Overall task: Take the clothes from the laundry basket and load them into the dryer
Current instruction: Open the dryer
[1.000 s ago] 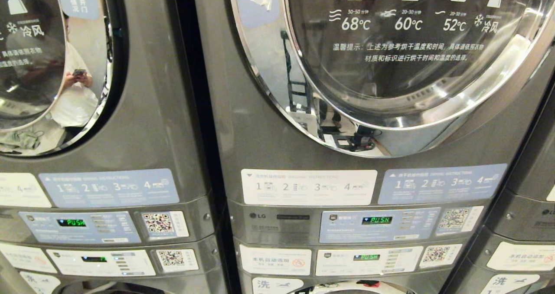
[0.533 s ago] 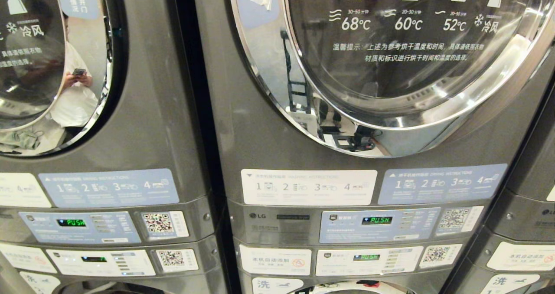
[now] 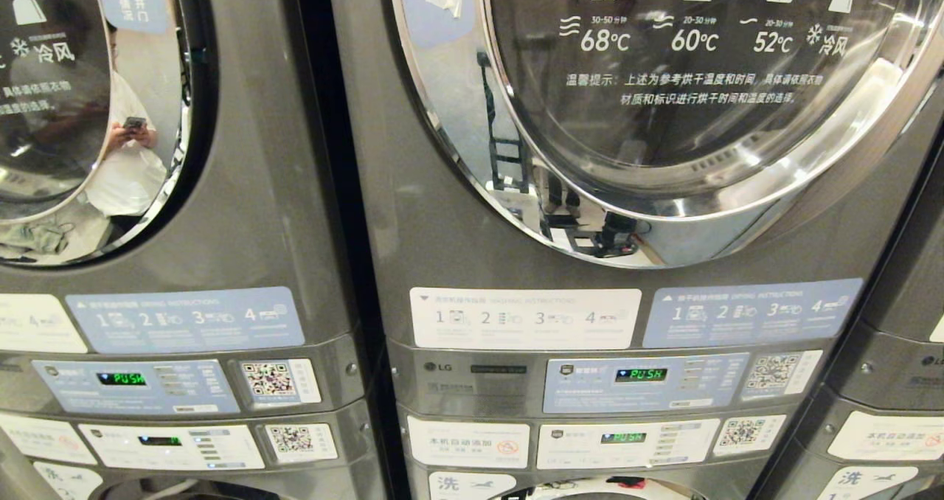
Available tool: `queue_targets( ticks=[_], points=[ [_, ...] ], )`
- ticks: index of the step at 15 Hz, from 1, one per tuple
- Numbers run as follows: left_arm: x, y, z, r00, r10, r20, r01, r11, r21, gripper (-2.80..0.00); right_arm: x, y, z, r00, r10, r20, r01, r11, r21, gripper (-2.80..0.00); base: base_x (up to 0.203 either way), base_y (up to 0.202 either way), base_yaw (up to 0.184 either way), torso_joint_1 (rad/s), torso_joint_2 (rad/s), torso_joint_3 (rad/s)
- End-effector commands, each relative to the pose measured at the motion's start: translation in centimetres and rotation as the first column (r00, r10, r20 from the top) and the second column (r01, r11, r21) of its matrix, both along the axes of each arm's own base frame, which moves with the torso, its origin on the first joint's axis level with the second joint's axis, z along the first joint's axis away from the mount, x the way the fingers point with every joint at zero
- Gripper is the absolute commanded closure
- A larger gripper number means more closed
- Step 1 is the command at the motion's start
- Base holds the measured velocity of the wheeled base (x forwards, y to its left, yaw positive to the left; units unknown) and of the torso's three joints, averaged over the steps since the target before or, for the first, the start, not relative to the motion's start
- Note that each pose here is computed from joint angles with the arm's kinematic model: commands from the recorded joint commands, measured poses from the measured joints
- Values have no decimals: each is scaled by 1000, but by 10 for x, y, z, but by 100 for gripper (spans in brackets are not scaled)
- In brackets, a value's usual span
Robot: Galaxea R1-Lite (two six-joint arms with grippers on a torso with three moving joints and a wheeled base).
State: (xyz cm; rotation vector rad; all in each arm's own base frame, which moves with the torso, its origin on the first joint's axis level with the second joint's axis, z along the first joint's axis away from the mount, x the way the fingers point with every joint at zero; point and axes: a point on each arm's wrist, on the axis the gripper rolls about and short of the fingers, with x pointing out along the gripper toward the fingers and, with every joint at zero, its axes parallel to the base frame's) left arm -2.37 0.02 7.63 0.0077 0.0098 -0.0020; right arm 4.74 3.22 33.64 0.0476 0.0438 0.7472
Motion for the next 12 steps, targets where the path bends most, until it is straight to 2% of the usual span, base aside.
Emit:
queue_targets(
  ticks=[1, 3, 8, 10, 12],
  points=[
    [0, 0, 0, 1000, 0, -1, 0, 1000, 0, 0, -2, 0, -2, 1000, 16, -2, -16, 1000, -1, -280, 0, 0, 0, 0, 0, 0],
    [0, 0, 0, 1000, 0, -1, 0, 1000, 0, 0, 7, 6, 0, 1000, 26, -2, -26, 1000, -6, -280, 0, 0, 0, 0, 0, 0],
    [0, 0, 0, 1000, 0, -1, 0, 1000, 0, 0, 28, 23, 5, 983, 66, 169, -81, 993, 87, -280, 0, 0, 0, 0, 0, 0],
    [0, 0, 0, 1000, 0, -1, 0, 1000, 0, 0, 46, 38, 5, 976, 91, 199, -114, 988, 107, -280, 0, 0, 0, 0, 0, 0],
    [0, 0, 0, 1000, 0, -1, 0, 1000, 0, 0, 57, 58, 6, 957, 180, 228, -211, 970, 119, -280, 0, 0, 0, 0, 0, 0]
  ],
)
